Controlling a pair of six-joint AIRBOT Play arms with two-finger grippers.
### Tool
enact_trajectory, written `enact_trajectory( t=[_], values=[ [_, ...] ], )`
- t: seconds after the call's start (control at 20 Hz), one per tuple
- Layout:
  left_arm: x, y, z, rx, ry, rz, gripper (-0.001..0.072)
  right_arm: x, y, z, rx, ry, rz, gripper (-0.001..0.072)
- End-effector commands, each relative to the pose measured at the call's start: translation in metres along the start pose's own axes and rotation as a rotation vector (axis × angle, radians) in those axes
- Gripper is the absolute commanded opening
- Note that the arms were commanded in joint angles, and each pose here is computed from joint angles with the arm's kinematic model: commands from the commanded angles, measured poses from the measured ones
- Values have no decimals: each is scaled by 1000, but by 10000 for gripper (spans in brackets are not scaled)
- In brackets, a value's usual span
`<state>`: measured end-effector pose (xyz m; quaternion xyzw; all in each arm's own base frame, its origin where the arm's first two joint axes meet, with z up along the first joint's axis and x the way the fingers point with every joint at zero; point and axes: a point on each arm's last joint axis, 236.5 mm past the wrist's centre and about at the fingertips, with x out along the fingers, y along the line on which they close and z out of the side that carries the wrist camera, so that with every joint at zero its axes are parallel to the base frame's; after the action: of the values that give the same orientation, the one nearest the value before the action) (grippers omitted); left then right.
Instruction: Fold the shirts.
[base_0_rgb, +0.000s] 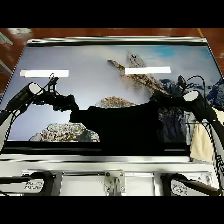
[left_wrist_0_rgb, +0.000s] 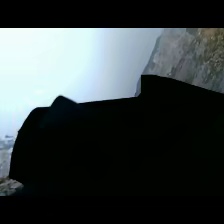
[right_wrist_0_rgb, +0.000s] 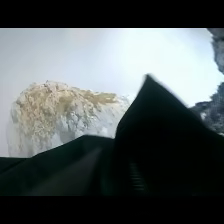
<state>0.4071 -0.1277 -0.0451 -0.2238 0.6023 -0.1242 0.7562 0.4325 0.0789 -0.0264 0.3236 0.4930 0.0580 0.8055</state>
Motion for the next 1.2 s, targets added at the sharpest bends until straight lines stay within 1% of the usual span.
enact_trajectory(
  t=[0.0, 0.1, 0.2, 0.25, 0.3, 0.35, 0.4, 0.5, 0.55, 0.6, 0.65, 0.75, 0.95, 1.15],
  values=[
    [-8, 0, -14, 0, 75, -7, 720, -22, 13, -4, -171, 17, 10, 692],
    [-33, 6, -23, 61, 131, 3, 720, -57, 1, -8, -350, 74, -85, 692],
    [-64, 14, -29, 80, 136, 21, 717, -107, -45, -10, -470, 151, -299, 691],
    [-78, 14, -35, 96, 136, 18, 714, -133, -72, -20, -464, 213, -394, 689],
    [-86, 14, -44, 103, 139, 15, 714, -156, -97, -37, -425, 299, -458, 650],
    [-88, 15, -59, 103, 149, 15, 714, -169, -114, -57, -347, 377, -472, 648],
    [-83, 16, -79, 90, 173, 7, 714, -169, -121, -67, -248, 370, -434, 648],
    [-60, 14, -134, 29, 266, -56, 715, -151, -113, -93, -97, 389, -269, 648],
    [-45, 8, -162, -13, 306, -108, 714, -143, -108, -105, -67, 409, -205, 648],
    [-32, 0, -183, -38, 331, -160, 715, -137, -107, -116, -54, 429, -175, 648],
    [-19, -7, -201, -60, 348, -201, 714, -132, -107, -125, -45, 448, -164, 648],
    [4, -17, -221, -99, 343, -226, 714, -126, -107, -136, -40, 473, -155, 648],
    [34, -48, -235, -53, 299, -235, 704, -119, -104, -135, -68, 460, -157, 648],
    [56, -68, -259, -63, 356, -255, 703, -114, -105, -123, -63, 404, -170, 648]
  ],
)
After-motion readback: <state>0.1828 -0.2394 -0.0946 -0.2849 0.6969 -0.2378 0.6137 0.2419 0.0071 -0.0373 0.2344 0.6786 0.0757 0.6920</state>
